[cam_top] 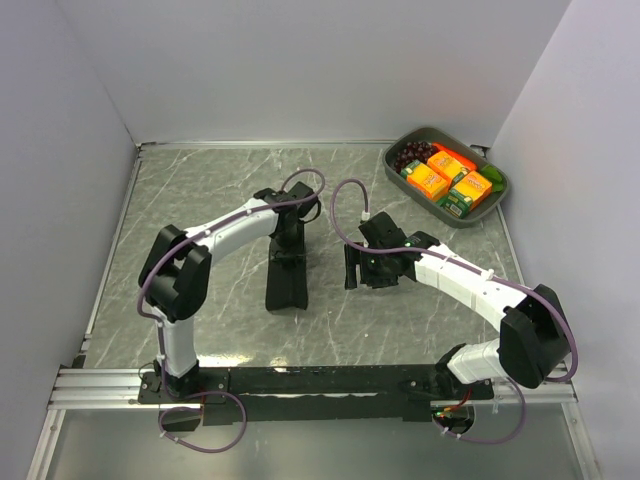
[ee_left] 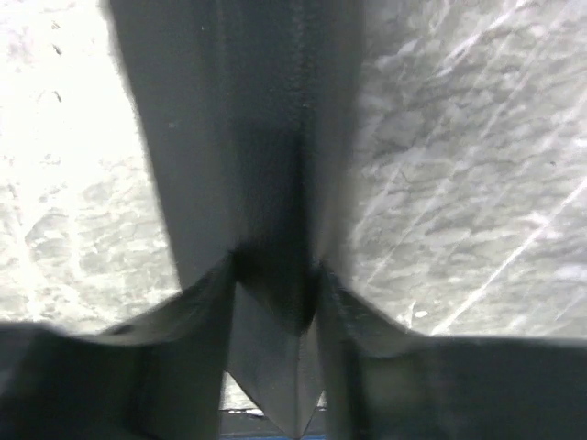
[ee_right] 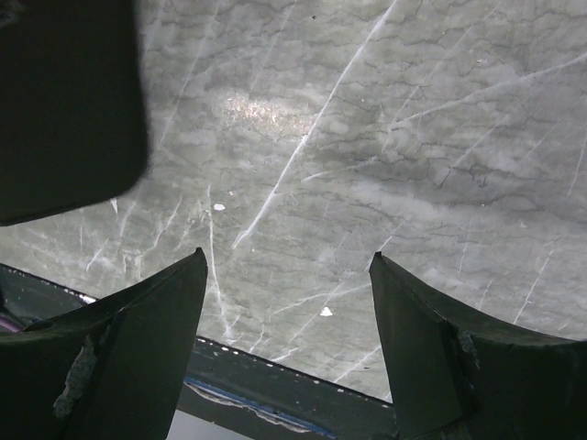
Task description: Sort the hair-cutting tools
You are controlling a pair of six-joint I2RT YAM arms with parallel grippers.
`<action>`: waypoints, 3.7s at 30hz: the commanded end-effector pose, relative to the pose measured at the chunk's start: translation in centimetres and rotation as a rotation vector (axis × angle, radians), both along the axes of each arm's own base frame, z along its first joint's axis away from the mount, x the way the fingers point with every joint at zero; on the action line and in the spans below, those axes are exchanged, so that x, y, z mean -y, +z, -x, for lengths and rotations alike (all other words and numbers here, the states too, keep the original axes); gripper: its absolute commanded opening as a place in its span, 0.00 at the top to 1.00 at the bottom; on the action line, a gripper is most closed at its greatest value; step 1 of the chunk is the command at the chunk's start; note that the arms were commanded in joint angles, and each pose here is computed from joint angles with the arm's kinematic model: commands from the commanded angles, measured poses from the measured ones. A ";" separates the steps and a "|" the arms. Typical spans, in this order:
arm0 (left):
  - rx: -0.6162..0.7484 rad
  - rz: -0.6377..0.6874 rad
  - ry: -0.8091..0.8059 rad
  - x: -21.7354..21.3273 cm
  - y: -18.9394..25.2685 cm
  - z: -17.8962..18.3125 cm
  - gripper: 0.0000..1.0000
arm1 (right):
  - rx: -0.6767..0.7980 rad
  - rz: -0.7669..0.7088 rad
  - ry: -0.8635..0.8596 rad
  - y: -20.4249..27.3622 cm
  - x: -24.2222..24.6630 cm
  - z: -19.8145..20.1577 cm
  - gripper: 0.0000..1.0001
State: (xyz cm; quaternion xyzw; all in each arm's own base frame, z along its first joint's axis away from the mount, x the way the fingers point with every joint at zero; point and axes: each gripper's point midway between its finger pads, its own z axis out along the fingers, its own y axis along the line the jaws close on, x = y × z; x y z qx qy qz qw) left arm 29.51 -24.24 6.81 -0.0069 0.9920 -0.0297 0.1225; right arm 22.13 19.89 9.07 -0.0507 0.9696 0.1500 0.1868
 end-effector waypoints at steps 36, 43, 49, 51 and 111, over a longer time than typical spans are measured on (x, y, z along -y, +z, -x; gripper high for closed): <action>0.018 0.824 -0.206 7.3 4.4 6.7 0.99 | 0.114 -0.228 -0.058 2.9 0.2 -1.2 0.14; -0.002 0.792 -0.207 6.8 0.0 7.1 0.99 | 0.087 -0.367 -0.022 2.4 -1.9 -0.9 0.14; 0.042 0.954 -0.228 7.2 1.6 7.3 0.99 | 0.082 -0.500 0.007 2.5 -3.5 -0.6 0.14; 0.067 1.018 -0.242 7.1 3.1 7.2 0.99 | 0.107 -0.499 0.002 2.7 -3.1 -0.5 0.13; 0.246 1.285 -0.448 9.1 15.6 5.2 0.51 | 0.362 -0.947 0.430 19.3 -7.4 0.9 0.78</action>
